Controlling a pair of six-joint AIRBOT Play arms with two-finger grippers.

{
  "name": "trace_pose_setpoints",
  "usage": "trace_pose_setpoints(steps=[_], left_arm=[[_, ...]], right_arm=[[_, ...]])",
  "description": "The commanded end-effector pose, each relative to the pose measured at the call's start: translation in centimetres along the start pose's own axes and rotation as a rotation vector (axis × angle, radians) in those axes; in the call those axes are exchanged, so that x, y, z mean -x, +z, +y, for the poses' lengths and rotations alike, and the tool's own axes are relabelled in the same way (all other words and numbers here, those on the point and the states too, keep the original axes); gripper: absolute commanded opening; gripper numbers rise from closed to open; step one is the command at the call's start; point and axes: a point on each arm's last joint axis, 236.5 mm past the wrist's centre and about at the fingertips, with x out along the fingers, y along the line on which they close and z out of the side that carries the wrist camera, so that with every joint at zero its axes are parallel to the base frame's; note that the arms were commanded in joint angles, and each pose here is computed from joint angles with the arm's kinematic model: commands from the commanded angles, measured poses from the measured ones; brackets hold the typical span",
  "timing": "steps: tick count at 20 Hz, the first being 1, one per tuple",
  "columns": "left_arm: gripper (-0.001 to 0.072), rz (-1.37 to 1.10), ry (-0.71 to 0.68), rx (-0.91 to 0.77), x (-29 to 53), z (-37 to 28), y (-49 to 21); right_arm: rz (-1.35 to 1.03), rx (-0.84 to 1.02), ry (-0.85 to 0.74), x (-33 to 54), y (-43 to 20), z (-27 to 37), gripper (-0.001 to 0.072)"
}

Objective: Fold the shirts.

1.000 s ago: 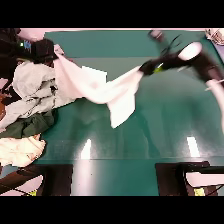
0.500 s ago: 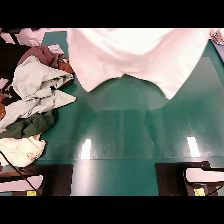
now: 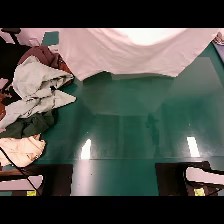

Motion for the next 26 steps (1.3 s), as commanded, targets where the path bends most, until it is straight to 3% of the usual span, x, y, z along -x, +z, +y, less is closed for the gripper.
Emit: trace_pose_setpoints(steps=[1, 6, 16, 18, 22, 24, 26], left_arm=[[0.0026, 0.083, 0.02, -0.015, 0.2, 0.5, -1.9], [0.0026, 0.057, -0.021, -0.015, 3.7, -1.7, -0.5], [0.0026, -0.083, -0.106, -0.125, 20.3, -8.3, 3.2], [0.0026, -0.149, -0.202, -0.125, 25.2, -11.4, 3.8], [0.0025, -0.382, -0.529, -0.086, 37.4, -19.8, 6.3], [0.0024, -0.477, -0.442, -0.127, 38.2, -18.3, 7.9], [0.0025, -0.372, -0.199, -0.034, 31.4, -11.9, 7.6]], right_arm=[[0.063, -0.006, 0.048, 0.4, -1.2, 1.2, 0.0013], [0.044, 0.023, 0.059, 3.7, 0.2, 2.9, 0.0013], [-0.142, 0.264, 0.012, 16.5, 5.9, 8.1, 0.0013], [-0.224, 0.35, -0.025, 20.4, 7.6, 9.5, 0.0013], [-0.56, 0.481, -0.187, 32.4, 13.5, 12.9, 0.0013], [-0.686, 0.433, -0.226, 35.7, 15.4, 13.3, 0.0013], [-0.591, 0.258, -0.167, 31.3, 14.4, 11.1, 0.0013]])
